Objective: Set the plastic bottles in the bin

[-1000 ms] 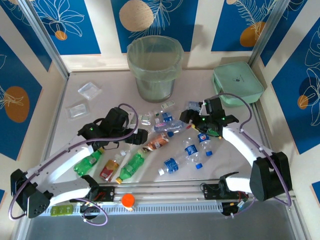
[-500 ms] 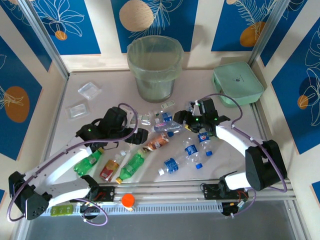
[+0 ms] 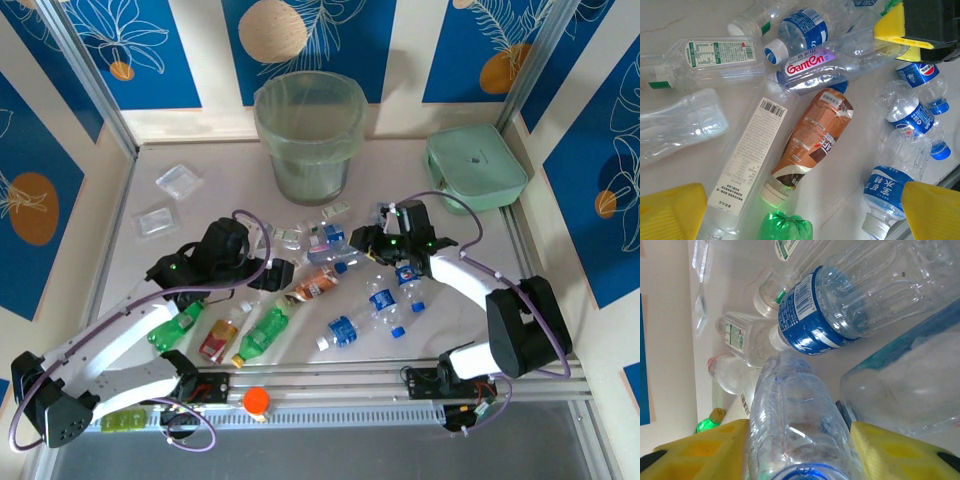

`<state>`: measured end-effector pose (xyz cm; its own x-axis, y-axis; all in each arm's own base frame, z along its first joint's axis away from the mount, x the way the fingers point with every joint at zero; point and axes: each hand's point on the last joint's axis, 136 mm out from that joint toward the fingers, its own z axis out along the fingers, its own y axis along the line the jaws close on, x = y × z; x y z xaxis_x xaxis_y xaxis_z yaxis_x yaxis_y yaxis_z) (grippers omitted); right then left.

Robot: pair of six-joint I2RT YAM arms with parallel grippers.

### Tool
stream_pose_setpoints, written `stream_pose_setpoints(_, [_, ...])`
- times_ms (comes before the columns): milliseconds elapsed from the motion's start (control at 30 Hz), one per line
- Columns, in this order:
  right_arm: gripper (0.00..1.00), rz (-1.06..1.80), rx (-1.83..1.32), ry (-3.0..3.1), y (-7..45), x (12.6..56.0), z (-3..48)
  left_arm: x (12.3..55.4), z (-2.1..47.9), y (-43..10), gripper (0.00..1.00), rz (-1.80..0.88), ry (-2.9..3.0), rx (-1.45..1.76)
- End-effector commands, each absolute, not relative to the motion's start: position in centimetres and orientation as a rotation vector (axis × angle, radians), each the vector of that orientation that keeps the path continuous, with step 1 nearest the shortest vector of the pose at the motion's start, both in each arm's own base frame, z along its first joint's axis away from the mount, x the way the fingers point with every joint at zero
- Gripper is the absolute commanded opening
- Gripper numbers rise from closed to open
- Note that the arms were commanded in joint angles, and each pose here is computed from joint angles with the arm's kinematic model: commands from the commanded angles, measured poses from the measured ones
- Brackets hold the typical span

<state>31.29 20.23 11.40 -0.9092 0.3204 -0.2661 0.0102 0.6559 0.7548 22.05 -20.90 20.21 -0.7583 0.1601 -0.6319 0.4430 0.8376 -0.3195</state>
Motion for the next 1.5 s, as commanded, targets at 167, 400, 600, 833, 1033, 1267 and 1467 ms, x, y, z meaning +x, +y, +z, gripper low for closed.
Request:
stream_pose_setpoints(167, [0.49,1.112,0.204,2.477,18.5,29.5,15.8,22.1,23.3,-21.3,0.99,-0.557,2.304,0.617])
stream_pose_setpoints(400, [0.47,1.05,0.078,2.423,16.7,26.5,22.6,22.4,25.8,-23.6,0.99,-0.447,2.216,0.888])
stream_pose_setpoints(600, [0.47,1.075,-0.103,2.422,17.8,23.8,28.3,23.3,28.3,-29.0,1.0,-0.259,1.993,1.179])
stream_pose_setpoints(833, [0.47,1.102,-0.293,2.451,19.5,21.0,30.5,23.1,30.1,-33.0,0.99,-0.278,1.621,1.3])
stream_pose_setpoints(1033, [0.47,1.217,-0.361,2.394,20.2,19.3,31.9,21.1,30.6,-34.3,0.99,-0.426,1.51,1.347])
stream_pose_setpoints(1267, [0.47,1.277,-0.387,2.337,20.4,18.4,32.9,19.0,29.9,-35.0,0.9,-0.572,1.493,1.394])
stream_pose_setpoints(1467, [0.47,1.284,-0.385,2.314,20.3,18.3,33.2,19.6,30.4,-35.2,0.71,-0.543,1.505,1.39])
